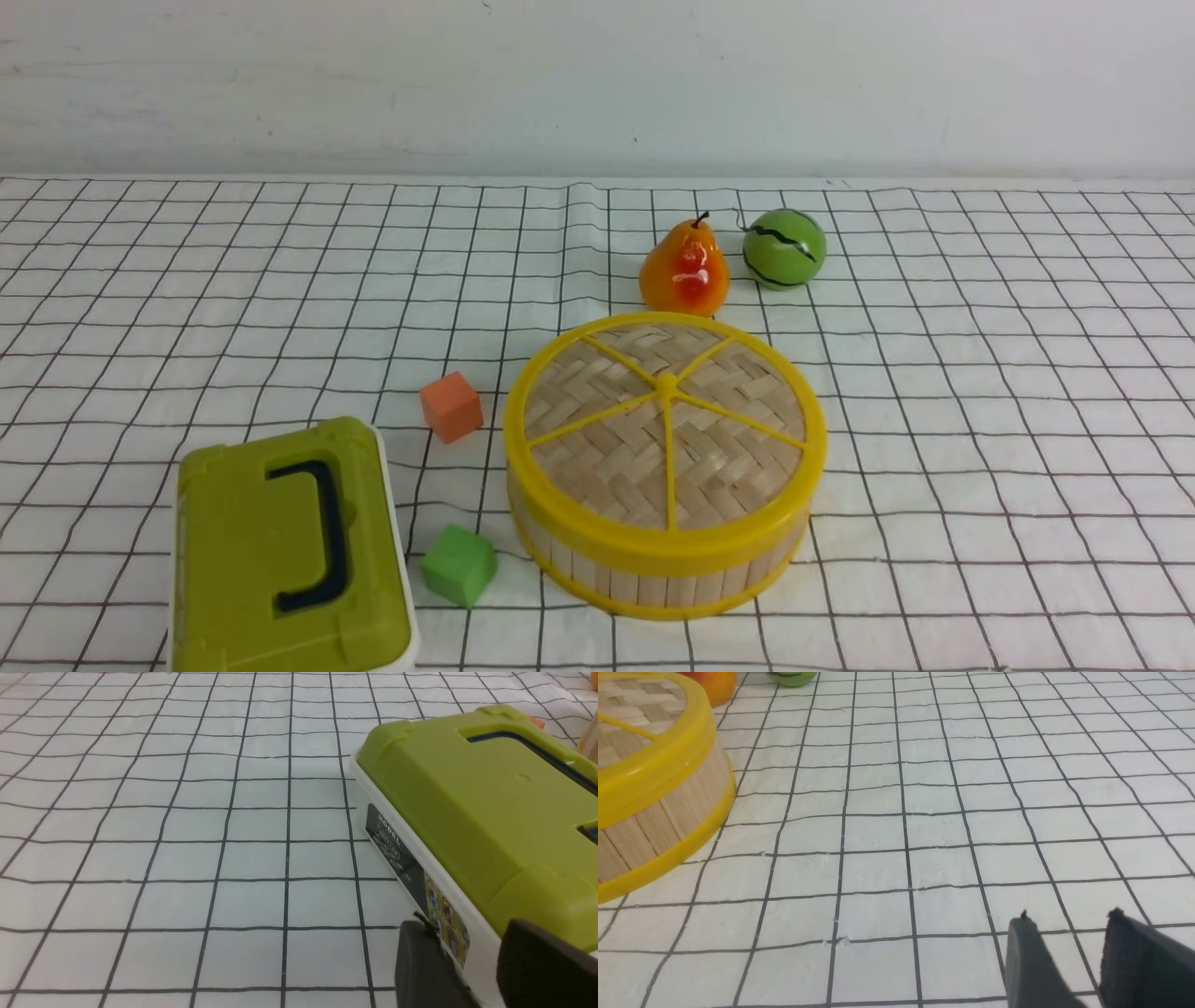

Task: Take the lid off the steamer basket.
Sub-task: Use the right arm to lift the lid of the steamer

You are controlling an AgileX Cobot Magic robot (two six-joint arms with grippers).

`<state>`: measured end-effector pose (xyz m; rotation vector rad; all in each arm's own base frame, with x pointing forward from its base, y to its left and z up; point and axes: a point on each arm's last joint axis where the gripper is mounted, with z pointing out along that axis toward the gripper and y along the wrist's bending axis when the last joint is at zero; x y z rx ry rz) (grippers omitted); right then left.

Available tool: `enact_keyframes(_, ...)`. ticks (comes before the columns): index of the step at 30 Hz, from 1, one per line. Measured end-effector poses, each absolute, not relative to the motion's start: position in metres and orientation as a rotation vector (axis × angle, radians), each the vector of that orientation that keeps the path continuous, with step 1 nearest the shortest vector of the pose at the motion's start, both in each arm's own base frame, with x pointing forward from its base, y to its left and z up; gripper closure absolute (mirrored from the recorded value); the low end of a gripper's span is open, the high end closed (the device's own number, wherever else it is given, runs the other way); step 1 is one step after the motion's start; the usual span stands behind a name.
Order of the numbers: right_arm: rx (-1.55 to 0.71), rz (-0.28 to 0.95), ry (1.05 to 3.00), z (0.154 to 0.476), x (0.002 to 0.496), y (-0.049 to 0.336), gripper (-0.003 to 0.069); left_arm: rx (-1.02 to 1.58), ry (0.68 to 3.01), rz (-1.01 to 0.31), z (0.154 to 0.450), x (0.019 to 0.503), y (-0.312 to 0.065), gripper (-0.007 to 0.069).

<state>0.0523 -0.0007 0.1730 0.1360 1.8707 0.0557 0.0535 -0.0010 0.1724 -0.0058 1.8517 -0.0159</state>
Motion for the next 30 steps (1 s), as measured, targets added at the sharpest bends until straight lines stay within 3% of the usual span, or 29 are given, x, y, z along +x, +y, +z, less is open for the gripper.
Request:
enact_keyframes(13,0.169,0.101,1.868,0.173,0.052,0.001,0.0421,-0.006,1.852,-0.016,0.172,0.053,-0.001,0.0386)
enact_keyframes(17,0.369,0.349,1.844,0.174,0.052,0.007,0.0421,-0.006,1.852,-0.016,0.172,0.053,-0.001,0.0386)
enact_keyframes(20,0.677,0.734,1.777,0.175,0.052,0.016,0.0421,-0.006,1.852,-0.016,0.172,0.053,-0.001,0.0386)
enact_keyframes(21,0.678,0.733,1.778,0.175,0.052,0.016,0.0421,-0.006,1.852,-0.016,0.172,0.053,-0.001,0.0386)
enact_keyframes(22,0.811,0.907,1.726,0.177,0.052,0.020,0.0421,-0.006,1.852,-0.016,0.172,0.053,-0.001,0.0386)
enact_keyframes(25,0.865,0.988,1.688,0.179,0.053,0.022,0.0420,-0.006,1.852,-0.016,0.172,0.053,-0.001,0.0386)
enact_keyframes(30,0.830,0.950,1.670,0.181,0.053,0.020,0.0421,-0.006,1.852,-0.016,0.172,0.053,-0.001,0.0386)
